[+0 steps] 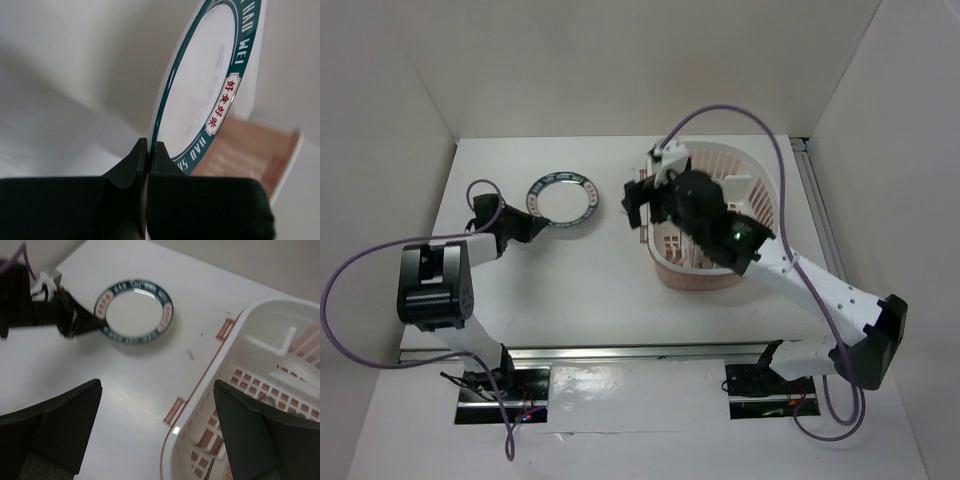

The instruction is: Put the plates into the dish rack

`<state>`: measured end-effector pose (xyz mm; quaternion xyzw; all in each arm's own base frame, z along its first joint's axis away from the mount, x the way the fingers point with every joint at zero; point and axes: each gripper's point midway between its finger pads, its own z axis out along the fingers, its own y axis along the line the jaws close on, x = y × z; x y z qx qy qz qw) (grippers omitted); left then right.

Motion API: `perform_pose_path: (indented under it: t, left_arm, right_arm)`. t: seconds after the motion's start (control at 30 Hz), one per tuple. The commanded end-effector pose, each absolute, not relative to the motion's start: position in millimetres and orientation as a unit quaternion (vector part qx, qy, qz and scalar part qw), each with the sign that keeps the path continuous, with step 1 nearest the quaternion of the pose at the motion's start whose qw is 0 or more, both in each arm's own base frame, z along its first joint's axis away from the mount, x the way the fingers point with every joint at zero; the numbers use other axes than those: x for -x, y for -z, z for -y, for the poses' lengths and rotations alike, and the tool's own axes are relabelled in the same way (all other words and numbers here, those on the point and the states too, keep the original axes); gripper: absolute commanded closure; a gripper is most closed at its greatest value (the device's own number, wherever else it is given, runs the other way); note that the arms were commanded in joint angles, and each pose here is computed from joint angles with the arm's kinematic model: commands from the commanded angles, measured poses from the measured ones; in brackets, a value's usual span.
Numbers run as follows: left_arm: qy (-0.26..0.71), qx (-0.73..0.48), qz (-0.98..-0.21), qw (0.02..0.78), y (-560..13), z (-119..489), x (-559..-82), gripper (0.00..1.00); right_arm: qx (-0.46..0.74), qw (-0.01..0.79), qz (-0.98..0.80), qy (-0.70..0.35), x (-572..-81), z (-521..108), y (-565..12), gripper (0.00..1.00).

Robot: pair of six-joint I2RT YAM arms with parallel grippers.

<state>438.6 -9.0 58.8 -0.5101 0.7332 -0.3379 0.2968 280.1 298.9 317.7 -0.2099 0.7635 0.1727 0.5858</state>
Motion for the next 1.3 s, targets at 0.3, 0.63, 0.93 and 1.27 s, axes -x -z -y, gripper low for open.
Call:
perform_pose_path:
  t: [0.3,0.63,0.93,1.27]
  left_arm:
    - [0.453,0.112,-0.737,0.490,-223.9,124.5,-347.9,1.00]
    - [0.530,0.053,-0.688,0.494,-259.3,149.0,-318.5,1.00]
    - [0.553,0.050,-0.678,0.481,-258.5,153.8,-315.3,1.00]
    - [0.519,0.071,-0.701,0.483,-254.7,146.4,-323.4,1.00]
  right_arm:
    - [0.212,0.548,-0.730,-0.350,-370.5,-313.3,-350.1,0.00]
    - [0.216,0.500,-0.759,-0.356,-357.6,-330.2,-294.0,0.00]
    - [0.205,0.510,-0.770,-0.323,-359.3,-319.5,-293.0,0.00]
    - [0.199,0.560,-0.754,-0.278,-362.0,-296.2,-333.5,0.00]
